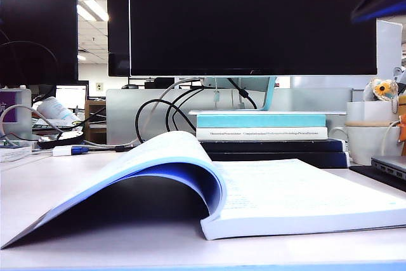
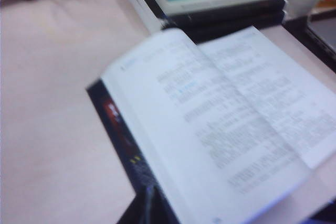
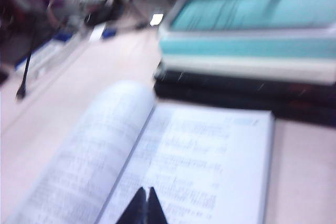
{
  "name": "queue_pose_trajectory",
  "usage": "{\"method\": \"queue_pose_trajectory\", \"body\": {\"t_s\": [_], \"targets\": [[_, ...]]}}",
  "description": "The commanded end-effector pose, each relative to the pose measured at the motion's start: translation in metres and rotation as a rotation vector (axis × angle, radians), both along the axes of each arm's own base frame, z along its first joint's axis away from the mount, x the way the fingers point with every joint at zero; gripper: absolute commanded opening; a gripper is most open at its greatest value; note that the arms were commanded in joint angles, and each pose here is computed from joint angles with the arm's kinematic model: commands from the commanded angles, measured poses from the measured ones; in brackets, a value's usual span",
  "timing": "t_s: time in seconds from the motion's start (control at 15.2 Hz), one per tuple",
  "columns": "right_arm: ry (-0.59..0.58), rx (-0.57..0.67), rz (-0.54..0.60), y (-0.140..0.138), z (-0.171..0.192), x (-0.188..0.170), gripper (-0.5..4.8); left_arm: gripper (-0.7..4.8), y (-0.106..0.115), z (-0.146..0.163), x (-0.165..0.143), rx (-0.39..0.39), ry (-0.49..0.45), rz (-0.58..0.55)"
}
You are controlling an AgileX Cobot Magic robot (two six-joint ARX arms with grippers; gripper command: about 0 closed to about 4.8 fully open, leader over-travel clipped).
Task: Close the book.
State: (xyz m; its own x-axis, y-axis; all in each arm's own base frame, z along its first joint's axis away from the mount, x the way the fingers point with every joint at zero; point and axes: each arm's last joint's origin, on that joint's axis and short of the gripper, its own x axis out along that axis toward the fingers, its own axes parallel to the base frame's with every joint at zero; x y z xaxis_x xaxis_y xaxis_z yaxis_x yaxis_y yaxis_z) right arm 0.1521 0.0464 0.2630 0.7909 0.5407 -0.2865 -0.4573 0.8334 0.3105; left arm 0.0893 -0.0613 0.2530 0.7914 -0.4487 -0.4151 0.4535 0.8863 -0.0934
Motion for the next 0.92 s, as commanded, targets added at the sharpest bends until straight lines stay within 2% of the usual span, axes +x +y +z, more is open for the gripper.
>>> {"method": "queue_pose_trajectory", "body": {"t_s": [0.07, 0.13, 0.26, 0.39, 0.46, 0.52, 0.59, 0.66, 0.72, 0.79, 0.92], "targets": [[0.023, -0.029, 0.081, 0.007, -0.005, 0.007, -0.02, -0.06, -0.017, 0.001, -0.009, -0.090, 0.056, -0.057], [0.022, -0.034, 0.097, 0.009, -0.005, 0.007, -0.02, -0.06, -0.028, -0.004, -0.010, -0.085, 0.119, -0.101], [0.017, -0.052, 0.100, 0.009, -0.006, 0.007, -0.02, -0.06, -0.049, -0.010, -0.007, -0.082, 0.170, -0.149], [0.017, -0.055, 0.101, 0.009, -0.006, 0.007, -0.02, -0.06, -0.062, -0.016, -0.004, -0.059, 0.188, -0.151], [0.010, -0.072, 0.107, 0.009, -0.006, 0.007, -0.02, -0.06, -0.074, -0.025, -0.001, -0.020, 0.229, -0.166], [0.027, -0.087, 0.100, 0.009, -0.009, 0.007, -0.01, -0.06, -0.098, -0.042, 0.002, -0.037, 0.347, -0.173], [0.026, -0.092, 0.099, 0.009, -0.009, 0.007, -0.01, -0.06, -0.101, -0.041, 0.000, -0.052, 0.338, -0.190], [0.019, -0.108, 0.093, 0.008, -0.009, 0.007, -0.01, -0.06, -0.105, -0.042, -0.001, -0.068, 0.339, -0.186], [0.020, -0.116, 0.075, 0.008, -0.009, 0.007, -0.01, -0.06, -0.119, -0.060, -0.007, -0.061, 0.439, -0.142], [0.020, -0.115, 0.076, 0.008, -0.009, 0.007, -0.01, -0.06, -0.124, -0.061, -0.014, -0.059, 0.399, -0.102], [0.017, -0.118, 0.066, 0.008, -0.009, 0.007, -0.01, -0.06, -0.130, -0.069, -0.017, -0.061, 0.412, -0.042]]}}
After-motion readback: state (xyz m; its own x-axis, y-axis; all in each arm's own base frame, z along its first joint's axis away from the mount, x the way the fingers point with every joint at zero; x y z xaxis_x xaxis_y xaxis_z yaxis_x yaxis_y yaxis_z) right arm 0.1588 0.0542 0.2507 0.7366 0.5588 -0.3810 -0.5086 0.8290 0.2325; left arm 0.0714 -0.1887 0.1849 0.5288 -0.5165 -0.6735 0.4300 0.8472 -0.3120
